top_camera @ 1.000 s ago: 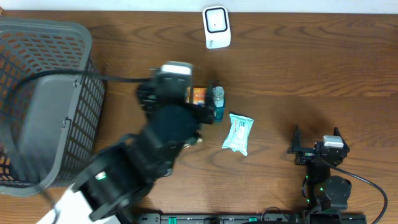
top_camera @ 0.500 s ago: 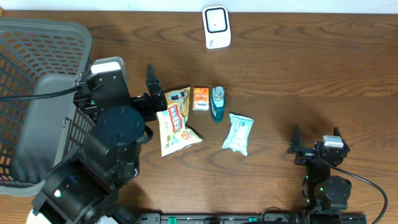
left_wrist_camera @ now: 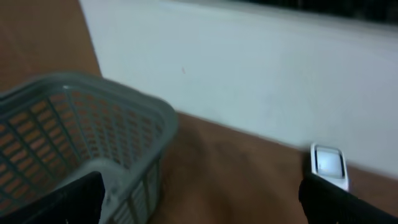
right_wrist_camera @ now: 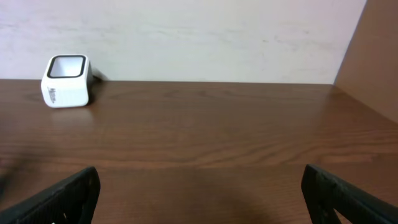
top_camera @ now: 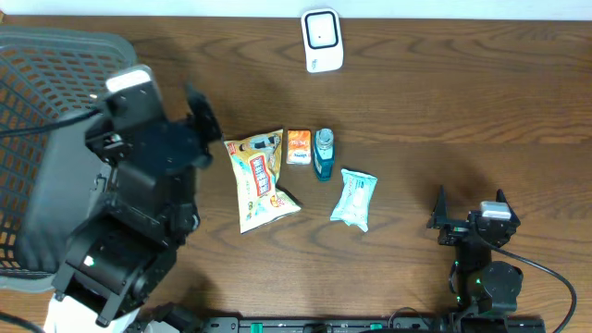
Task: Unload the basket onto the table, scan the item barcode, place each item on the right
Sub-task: 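Withdraw the left gripper back over the basket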
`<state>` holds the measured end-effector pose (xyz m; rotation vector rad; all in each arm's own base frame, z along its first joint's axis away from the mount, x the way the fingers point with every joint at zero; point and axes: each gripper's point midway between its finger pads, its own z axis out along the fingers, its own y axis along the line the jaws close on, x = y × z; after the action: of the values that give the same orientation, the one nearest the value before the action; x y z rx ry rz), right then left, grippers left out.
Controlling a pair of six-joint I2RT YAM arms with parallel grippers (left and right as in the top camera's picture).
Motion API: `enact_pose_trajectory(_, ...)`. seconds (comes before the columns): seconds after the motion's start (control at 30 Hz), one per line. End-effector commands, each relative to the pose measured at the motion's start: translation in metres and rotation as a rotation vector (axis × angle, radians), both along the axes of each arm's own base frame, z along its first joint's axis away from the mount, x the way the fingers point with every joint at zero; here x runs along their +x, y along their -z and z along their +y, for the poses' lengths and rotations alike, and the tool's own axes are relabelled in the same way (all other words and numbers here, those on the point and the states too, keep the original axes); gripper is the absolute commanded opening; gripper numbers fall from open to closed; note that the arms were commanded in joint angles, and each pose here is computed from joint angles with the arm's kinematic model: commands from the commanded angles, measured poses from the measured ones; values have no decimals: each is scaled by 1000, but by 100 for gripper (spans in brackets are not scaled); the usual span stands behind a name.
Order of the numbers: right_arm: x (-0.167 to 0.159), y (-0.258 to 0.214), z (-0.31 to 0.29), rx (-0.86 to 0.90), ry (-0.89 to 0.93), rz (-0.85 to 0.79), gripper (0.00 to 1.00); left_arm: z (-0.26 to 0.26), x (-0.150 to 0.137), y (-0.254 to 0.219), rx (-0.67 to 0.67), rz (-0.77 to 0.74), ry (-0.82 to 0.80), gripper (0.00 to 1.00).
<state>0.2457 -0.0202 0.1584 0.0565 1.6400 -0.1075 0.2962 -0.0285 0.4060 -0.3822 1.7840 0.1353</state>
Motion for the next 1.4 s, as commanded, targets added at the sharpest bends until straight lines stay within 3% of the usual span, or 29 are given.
enact_pose_trajectory(0.0,0,0,2,-8,-12,0,99,19,5,-14,14,-55,-66,100)
enact_pose_trajectory(0.23,0,0,2,-8,-12,0,99,62,15,-60,-14,-252,-216,100)
enact_pose_trajectory(0.33,0,0,2,-8,-12,0,99,79,14,-79,51,-300,-262,100)
enact_pose_trajectory(0.53,0,0,2,-8,-12,0,99,93,10,-85,303,-201,-282,100)
enact_pose_trajectory(0.87,0,0,2,-8,-12,1,99,93,-20,-100,292,-252,-236,100)
enact_pose_trajectory(1.07,0,0,2,-8,-12,1,99,76,-59,-115,281,-332,-66,100)
enact_pose_trajectory(1.37,0,0,2,-8,-12,1,99,85,-154,-147,228,-544,-39,100)
